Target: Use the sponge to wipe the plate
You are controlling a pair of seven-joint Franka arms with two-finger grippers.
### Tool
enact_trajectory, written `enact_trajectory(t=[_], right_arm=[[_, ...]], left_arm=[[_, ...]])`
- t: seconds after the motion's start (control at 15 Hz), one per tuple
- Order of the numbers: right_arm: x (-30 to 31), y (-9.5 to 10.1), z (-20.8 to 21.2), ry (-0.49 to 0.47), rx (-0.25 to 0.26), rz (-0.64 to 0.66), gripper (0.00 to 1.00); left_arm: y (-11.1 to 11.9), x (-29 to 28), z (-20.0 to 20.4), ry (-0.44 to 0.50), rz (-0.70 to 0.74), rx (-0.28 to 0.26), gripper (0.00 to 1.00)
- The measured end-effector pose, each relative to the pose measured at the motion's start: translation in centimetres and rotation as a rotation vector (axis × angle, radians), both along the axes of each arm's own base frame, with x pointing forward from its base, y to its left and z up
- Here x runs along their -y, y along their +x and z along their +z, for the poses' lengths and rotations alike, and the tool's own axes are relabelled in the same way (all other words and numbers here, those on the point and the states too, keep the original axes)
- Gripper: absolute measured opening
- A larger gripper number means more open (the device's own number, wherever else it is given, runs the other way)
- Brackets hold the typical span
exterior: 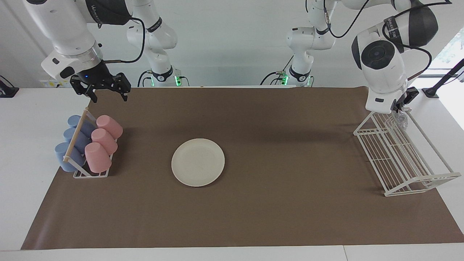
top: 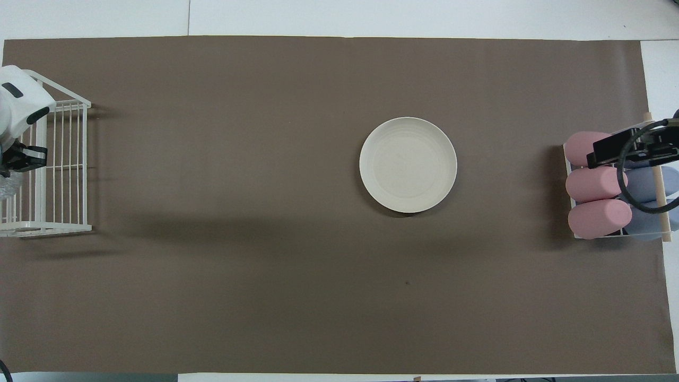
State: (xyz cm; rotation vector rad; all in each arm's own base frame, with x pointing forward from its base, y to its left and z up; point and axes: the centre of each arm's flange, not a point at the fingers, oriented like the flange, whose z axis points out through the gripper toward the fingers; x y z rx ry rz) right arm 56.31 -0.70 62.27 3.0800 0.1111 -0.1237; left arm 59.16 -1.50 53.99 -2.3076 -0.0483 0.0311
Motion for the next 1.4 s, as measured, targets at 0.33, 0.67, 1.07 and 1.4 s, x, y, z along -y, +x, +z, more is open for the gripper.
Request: enact_trajectory(t=[0.33, 0.67, 1.07, 1.4], right_arm=[[3.9, -0.9, -0.6, 0.041, -0.049, -0.069, 1.00], [3.9, -2.0, -0.3, 0.048, -0.048, -0.069, 1.00], [5.0, -2.3, -3.1, 0.054, -0.022, -0.061, 1.00], [4.9, -2.6, -2.6, 0.055, -0.013, -0.058, 1.00]], left_arm=[[2.4, -0.8, -7.4, 0.213, 0.097, 0.091, 0.04], [3.9, 0.3, -15.0, 0.322, 0.146, 0.167, 0.04], [4.0, 1.2, -15.1, 0.317, 0.137, 0.179, 0.04], [4.1, 1.7, -15.4, 0.301, 0.116, 0.186, 0.19]])
